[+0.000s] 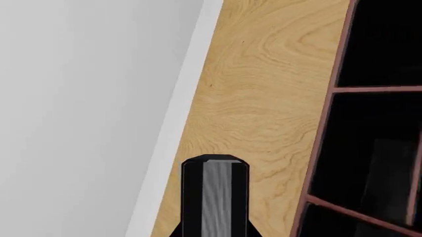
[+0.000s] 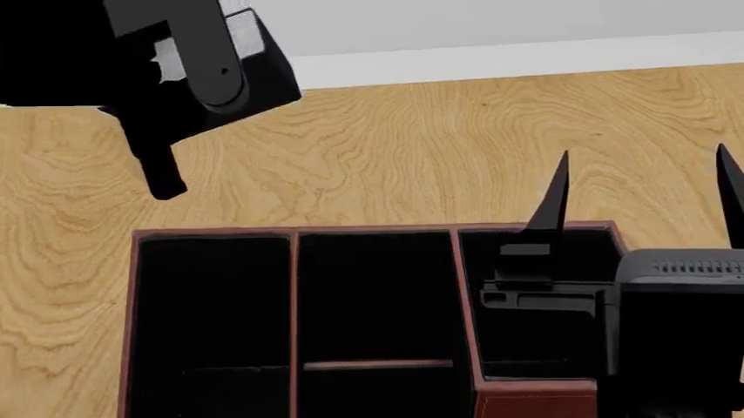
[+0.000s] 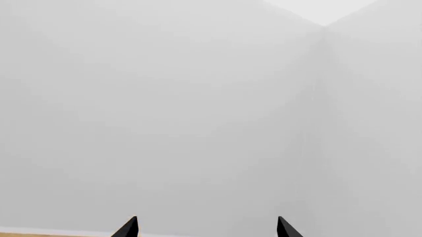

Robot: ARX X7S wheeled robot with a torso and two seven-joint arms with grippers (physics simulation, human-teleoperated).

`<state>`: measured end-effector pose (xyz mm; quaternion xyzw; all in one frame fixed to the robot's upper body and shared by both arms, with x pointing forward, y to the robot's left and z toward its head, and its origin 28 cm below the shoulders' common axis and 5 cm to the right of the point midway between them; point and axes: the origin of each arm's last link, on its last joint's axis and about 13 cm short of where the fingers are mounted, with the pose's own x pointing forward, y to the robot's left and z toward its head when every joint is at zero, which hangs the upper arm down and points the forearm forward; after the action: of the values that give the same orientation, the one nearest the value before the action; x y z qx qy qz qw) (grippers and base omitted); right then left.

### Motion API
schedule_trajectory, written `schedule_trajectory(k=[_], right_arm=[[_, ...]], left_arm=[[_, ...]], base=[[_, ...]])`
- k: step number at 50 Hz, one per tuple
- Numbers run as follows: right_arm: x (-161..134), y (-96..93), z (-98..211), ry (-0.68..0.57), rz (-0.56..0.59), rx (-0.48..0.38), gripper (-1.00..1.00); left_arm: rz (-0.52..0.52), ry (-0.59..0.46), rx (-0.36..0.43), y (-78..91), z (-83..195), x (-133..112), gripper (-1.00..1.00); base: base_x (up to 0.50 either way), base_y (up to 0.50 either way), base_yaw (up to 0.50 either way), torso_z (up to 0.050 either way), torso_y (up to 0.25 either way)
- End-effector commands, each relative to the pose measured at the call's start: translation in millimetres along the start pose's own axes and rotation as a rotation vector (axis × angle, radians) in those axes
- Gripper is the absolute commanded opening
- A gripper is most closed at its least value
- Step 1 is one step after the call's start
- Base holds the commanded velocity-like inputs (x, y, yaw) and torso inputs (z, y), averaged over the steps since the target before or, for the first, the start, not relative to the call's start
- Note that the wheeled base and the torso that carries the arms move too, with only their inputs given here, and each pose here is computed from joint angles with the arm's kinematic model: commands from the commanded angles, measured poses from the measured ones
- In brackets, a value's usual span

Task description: Pick up the book and place it in the back compartment of the caddy.

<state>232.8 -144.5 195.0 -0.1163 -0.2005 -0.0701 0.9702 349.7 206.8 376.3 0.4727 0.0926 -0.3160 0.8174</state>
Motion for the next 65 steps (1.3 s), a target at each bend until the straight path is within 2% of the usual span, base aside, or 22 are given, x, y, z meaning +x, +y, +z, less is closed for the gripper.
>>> schedule_trajectory(k=[1, 19, 26, 31, 41, 46, 54, 65], right_arm=[[0, 0.1, 0, -0.002, 0.003, 0.004, 1.0], [-2, -2.5, 1, -0.012, -0.001, 0.023, 1.0], [-3, -3.9, 2, -0.016, -0.002, 0.03, 1.0], [-4, -4.7, 1, -0.017, -0.005, 0.033, 1.0], [-3, -4.7, -1, -0.015, -0.007, 0.04, 1.0], [-3, -5.0, -1, -0.015, -0.01, 0.043, 1.0], [-3, -5.4, -2, -0.018, -0.012, 0.048, 1.0], [-7, -10.5, -1, -0.03, -0.048, 0.055, 1.0]], left_arm=[[0.007, -0.004, 0.042, -0.8, 13, 2, -1.0], [-0.113, -0.029, 0.034, -13.0, 28, 14, -1.0], [-0.185, -0.024, 0.055, -23.7, 38, 18, -1.0], [-0.209, -0.039, 0.042, -24.1, 42, 23, -1.0], [-0.189, -0.072, 0.033, -20.6, 55, 40, -1.0], [-0.229, -0.101, 0.054, -29.5, 64, 43, -1.0], [-0.282, -0.058, 0.09, -41.4, 65, 48, -1.0], [-0.335, -0.037, 0.084, -52.8, 62, 49, -1.0]], base=[[0.0, 0.0, 0.0, 0.0, 0.0], [0.0, 0.0, 0.0, 0.0, 0.001], [0.0, 0.0, 0.0, 0.0, 0.001], [0.0, 0.0, 0.0, 0.0, 0.002], [0.0, 0.0, 0.0, 0.002, 0.001], [0.0, 0.0, 0.0, 0.0, 0.002], [0.0, 0.0, 0.0, 0.0, 0.001], [0.0, 0.0, 0.0, 0.0, 0.001]])
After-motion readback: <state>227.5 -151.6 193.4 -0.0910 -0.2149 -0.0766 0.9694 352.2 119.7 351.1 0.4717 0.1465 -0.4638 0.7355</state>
